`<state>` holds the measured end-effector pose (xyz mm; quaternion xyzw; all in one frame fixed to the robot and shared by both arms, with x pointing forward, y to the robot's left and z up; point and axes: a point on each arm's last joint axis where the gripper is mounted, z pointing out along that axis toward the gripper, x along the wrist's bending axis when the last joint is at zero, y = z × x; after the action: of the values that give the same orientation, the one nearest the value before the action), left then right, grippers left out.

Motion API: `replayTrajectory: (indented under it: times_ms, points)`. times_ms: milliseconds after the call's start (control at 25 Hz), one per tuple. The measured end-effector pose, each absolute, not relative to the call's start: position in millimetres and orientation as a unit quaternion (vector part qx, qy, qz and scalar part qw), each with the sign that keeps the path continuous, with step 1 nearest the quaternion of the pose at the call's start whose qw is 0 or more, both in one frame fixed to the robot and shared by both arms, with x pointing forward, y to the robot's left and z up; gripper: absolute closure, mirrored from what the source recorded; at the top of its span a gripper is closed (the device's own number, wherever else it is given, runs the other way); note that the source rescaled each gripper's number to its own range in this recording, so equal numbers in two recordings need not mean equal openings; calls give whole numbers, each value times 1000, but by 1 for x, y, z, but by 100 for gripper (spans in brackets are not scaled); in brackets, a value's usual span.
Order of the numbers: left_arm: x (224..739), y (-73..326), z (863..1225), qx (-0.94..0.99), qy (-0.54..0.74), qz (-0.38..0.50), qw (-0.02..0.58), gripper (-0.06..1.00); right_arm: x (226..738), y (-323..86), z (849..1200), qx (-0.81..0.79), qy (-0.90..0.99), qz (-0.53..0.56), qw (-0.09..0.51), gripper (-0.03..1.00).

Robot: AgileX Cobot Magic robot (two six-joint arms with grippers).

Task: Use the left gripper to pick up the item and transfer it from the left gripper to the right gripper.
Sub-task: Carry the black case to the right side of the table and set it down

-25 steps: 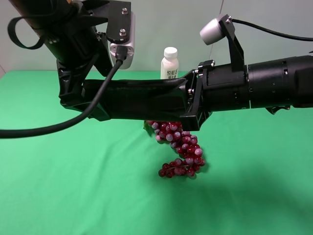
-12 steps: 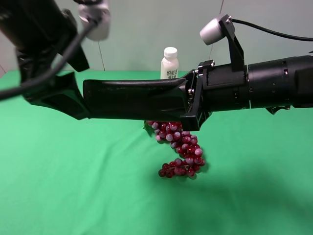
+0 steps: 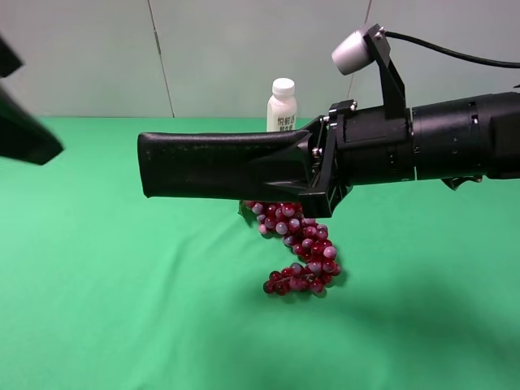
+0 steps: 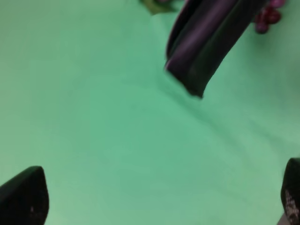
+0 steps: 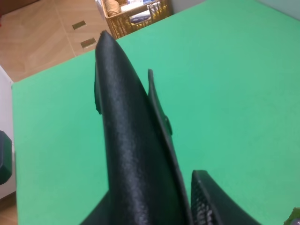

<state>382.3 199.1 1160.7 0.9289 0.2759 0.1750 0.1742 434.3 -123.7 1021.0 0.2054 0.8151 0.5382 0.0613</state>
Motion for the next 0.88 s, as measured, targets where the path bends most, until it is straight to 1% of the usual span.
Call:
replayTrajectory:
  times_ms: [200, 440, 720, 880]
  points:
    - [341, 232, 1151, 901, 333, 184, 210, -6, 434, -124, 1021, 205, 815, 538, 61, 96]
    - [292, 272, 1137, 849, 403, 200, 278, -6, 434, -124, 1020, 202, 818, 535, 63, 96]
    - [254, 302, 1101, 812, 432, 208, 332, -6, 434, -124, 1020, 200, 821, 532, 66, 96]
    - [240, 312, 1079, 803, 431, 215, 351, -6, 434, -124, 1020, 200, 821, 531, 67, 96]
